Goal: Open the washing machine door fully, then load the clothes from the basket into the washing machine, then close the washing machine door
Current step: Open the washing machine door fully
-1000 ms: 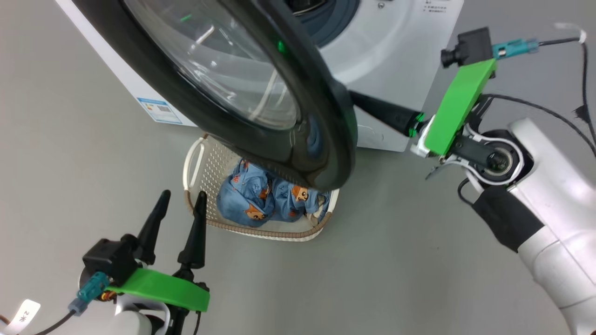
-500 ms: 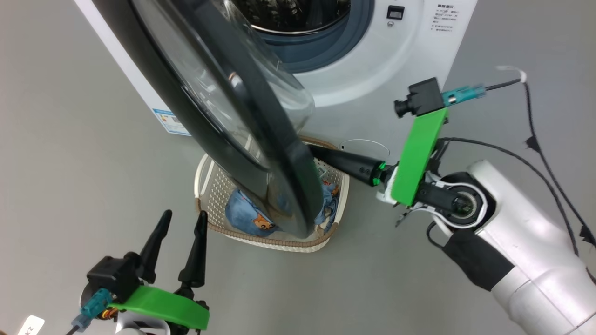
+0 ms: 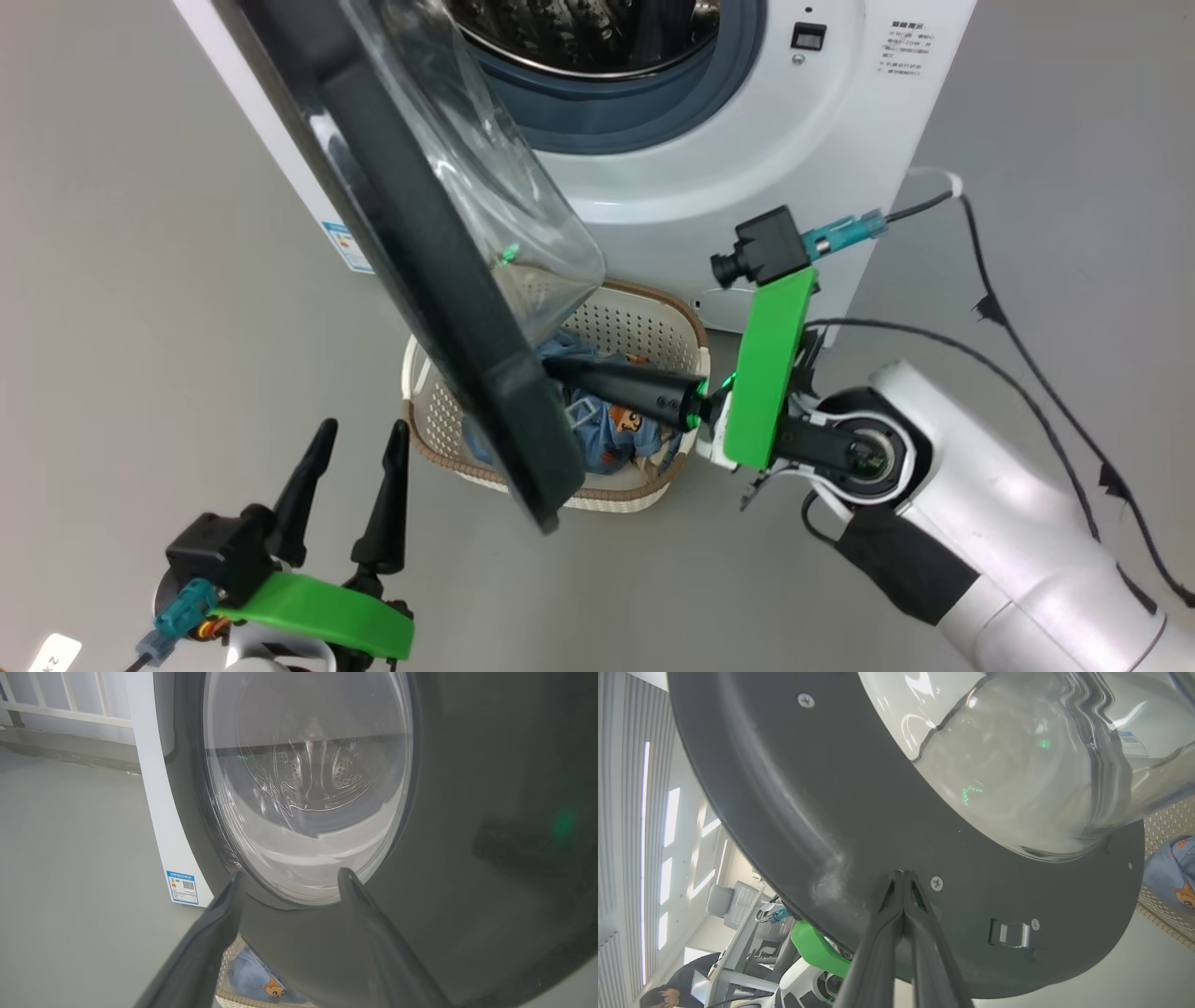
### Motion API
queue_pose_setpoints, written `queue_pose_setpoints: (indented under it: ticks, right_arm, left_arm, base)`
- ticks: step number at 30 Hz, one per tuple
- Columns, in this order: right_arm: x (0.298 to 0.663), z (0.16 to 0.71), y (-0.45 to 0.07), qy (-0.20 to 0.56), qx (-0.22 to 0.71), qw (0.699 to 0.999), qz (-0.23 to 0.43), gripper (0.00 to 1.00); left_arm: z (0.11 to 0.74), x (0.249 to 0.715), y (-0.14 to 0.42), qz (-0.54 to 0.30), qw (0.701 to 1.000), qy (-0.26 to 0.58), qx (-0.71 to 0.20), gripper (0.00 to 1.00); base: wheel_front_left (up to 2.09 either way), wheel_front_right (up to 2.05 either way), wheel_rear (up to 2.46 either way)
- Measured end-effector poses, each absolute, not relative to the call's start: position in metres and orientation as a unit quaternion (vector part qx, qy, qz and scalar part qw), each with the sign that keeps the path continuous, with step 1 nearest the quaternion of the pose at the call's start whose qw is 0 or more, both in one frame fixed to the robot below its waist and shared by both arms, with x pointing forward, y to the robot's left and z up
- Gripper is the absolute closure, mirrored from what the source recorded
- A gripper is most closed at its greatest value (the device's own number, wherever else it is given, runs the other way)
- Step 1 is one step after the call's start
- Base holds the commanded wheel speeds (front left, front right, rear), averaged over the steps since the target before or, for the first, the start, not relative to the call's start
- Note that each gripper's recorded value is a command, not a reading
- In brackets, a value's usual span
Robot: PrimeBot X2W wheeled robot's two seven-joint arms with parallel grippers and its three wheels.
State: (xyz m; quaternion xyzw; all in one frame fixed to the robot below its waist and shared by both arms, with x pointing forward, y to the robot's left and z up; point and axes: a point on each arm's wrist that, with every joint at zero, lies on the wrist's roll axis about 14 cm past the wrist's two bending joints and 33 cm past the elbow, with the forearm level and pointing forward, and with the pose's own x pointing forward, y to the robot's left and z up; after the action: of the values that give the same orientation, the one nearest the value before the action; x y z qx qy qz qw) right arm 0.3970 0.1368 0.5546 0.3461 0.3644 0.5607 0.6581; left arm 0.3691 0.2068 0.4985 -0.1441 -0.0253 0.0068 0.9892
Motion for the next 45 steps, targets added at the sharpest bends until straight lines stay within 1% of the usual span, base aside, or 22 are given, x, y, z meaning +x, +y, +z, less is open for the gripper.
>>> queue_pose_setpoints:
  ticks: [3,7,8,10,11,16,22,23,30,42,45]
  right_arm:
    - [0.391,0.553,0.139,0.368,0.346,0.655,0.563,1.0]
    - [0.395,0.552,0.135,0.358,0.346,0.669,0.552,1.0]
    - [0.398,0.551,0.133,0.354,0.348,0.674,0.547,0.88]
    - [0.404,0.545,0.126,0.349,0.355,0.688,0.528,0.27]
    - [0.406,0.541,0.121,0.348,0.355,0.695,0.519,0.0]
    - [0.42,0.517,0.09,0.337,0.358,0.74,0.459,0.0]
    - [0.428,0.498,0.053,0.321,0.362,0.779,0.4,0.0]
    - [0.431,0.494,0.04,0.315,0.366,0.789,0.38,0.0]
    - [0.433,0.482,0.001,0.294,0.367,0.819,0.329,0.0]
    - [0.416,0.443,-0.076,0.264,0.3,0.885,0.239,0.0]
    - [0.413,0.436,-0.094,0.246,0.261,0.906,0.224,0.0]
  left_arm:
    - [0.5,0.369,0.208,0.008,0.989,-0.027,-0.144,0.0]
    - [0.501,0.37,0.206,0.004,0.989,-0.029,-0.145,0.0]
    - [0.501,0.37,0.205,0.002,0.989,-0.029,-0.145,0.0]
    - [0.502,0.371,0.203,-0.001,0.989,-0.03,-0.144,0.0]
    - [0.502,0.371,0.203,-0.003,0.989,-0.03,-0.144,0.0]
    - [0.499,0.367,0.2,-0.01,0.99,-0.025,-0.141,0.0]
    - [0.499,0.364,0.195,-0.021,0.99,-0.023,-0.139,0.0]
    - [0.499,0.363,0.193,-0.025,0.99,-0.023,-0.14,0.0]
    - [0.501,0.366,0.187,-0.036,0.989,-0.026,-0.141,0.0]
    - [0.498,0.359,0.181,-0.043,0.988,-0.022,-0.146,0.0]
    - [0.497,0.355,0.18,-0.044,0.988,-0.02,-0.147,0.0]
  base:
    - [0.0,0.0,0.0]
    - [0.0,0.0,0.0]
    - [0.0,0.0,0.0]
    - [0.0,0.0,0.0]
    - [0.0,0.0,0.0]
    - [0.0,0.0,0.0]
    - [0.0,0.0,0.0]
    - [0.0,0.0,0.0]
    - [0.0,0.0,0.0]
    - [0.0,0.0,0.0]
    - [0.0,0.0,0.0]
